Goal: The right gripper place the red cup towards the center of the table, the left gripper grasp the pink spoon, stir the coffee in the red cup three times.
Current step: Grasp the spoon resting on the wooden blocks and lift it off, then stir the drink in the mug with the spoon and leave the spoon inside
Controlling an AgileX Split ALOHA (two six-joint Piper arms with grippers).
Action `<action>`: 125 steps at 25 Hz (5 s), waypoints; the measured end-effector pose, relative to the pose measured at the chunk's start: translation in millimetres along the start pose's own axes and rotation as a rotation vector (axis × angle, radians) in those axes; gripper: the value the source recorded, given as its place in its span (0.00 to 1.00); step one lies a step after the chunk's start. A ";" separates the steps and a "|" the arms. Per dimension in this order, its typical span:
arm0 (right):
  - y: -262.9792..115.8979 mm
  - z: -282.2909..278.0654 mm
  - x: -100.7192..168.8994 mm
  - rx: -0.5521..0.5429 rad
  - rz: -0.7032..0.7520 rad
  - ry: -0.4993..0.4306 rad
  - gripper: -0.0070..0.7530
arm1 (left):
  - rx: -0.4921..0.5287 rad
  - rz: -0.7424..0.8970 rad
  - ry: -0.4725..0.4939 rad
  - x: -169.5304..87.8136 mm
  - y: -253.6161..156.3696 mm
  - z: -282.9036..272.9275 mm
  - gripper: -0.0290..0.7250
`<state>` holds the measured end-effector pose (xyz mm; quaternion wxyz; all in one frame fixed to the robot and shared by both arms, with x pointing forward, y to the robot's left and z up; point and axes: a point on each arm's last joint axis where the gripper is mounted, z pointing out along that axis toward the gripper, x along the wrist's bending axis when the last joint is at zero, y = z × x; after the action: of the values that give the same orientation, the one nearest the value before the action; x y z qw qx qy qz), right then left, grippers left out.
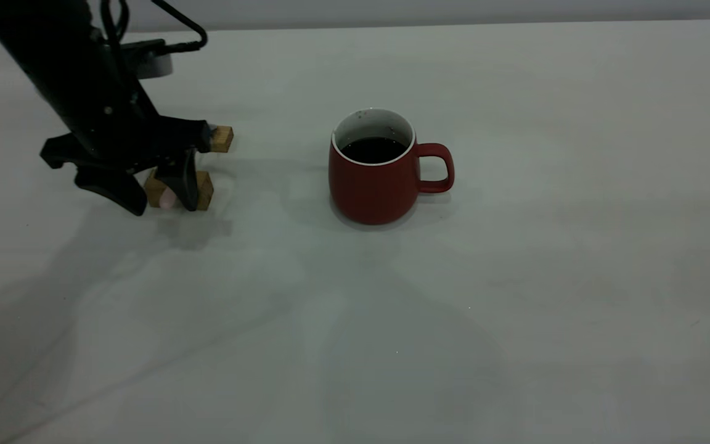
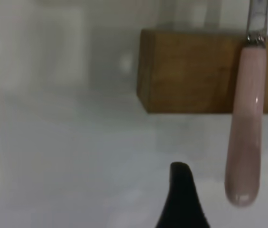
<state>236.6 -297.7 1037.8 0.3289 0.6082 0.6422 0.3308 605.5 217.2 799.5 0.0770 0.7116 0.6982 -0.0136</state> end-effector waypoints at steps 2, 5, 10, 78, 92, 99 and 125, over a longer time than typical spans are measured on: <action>0.0 0.0 0.0 0.000 0.000 0.000 0.78 | 0.014 -0.001 0.000 0.1 1.1 4.9 0.80; -0.1 -0.1 0.0 -0.001 0.000 0.000 0.78 | 0.026 -0.002 0.001 0.4 0.3 7.2 0.67; -0.1 -0.1 0.0 -0.001 0.000 0.000 0.78 | 0.025 -0.004 0.000 0.1 1.1 6.8 0.29; -0.1 -0.1 0.2 -0.001 0.001 0.002 0.78 | 0.776 -1.494 -0.928 -105.2 33.9 -15.7 0.26; -0.1 -0.1 0.2 -0.001 0.001 0.002 0.78 | 1.035 -1.607 -0.821 -106.8 24.9 -22.2 0.26; -0.1 -0.1 0.2 -0.001 0.001 0.002 0.78 | 0.833 -1.460 -0.913 -93.0 32.9 -19.7 0.26; -0.1 -0.1 0.2 -0.001 0.001 0.002 0.78 | 0.815 -1.456 -0.835 -100.7 26.6 -13.8 0.26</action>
<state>236.5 -297.5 1037.8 0.3283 0.6080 0.6421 0.3322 628.3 118.7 828.3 0.0384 0.0084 0.8294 -0.5572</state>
